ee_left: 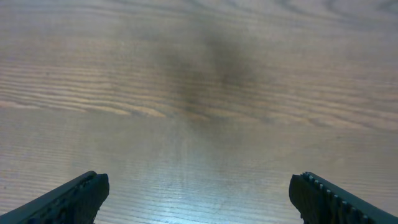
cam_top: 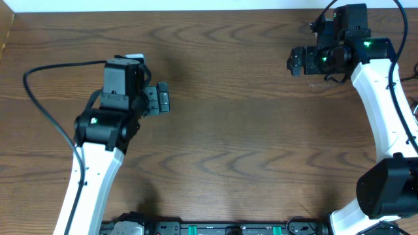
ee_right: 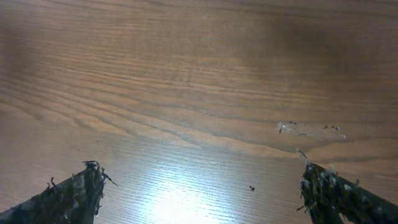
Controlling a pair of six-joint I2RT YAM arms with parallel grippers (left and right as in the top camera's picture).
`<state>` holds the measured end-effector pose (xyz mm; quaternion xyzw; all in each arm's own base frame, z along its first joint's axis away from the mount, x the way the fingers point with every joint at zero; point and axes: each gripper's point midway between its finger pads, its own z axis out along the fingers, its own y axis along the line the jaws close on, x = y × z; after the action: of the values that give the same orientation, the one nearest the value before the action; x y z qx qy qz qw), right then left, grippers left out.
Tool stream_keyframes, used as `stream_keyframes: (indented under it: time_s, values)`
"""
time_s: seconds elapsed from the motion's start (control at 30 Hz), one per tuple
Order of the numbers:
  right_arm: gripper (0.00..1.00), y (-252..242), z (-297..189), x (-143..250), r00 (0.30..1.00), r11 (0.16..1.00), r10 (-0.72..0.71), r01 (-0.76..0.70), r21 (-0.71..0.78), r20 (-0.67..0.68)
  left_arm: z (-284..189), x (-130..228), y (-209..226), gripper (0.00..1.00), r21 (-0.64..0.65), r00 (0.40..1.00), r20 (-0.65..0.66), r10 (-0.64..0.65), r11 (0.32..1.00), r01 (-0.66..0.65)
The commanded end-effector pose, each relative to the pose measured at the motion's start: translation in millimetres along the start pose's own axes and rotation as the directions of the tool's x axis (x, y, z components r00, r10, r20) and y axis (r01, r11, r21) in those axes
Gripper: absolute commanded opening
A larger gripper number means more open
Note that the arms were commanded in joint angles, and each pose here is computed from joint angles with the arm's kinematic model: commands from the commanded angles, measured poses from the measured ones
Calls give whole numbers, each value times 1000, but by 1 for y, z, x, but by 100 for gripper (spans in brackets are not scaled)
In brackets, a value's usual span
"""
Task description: Untangle cables
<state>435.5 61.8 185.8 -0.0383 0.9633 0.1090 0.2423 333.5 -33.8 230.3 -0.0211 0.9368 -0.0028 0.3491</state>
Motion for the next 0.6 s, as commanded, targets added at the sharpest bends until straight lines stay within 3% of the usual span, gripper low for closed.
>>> stream_keyframes:
  time_s: [0.0,0.57]
  values:
    - [99,1,-4,0,1000,1000,-19,19,5,6,-22,-10,2,98,6,998,68,5,1000,-6]
    - [99,1,-4,0,1000,1000,-18,18,6,6,-48,13,9,98,16,992,130,-2,1000,0]
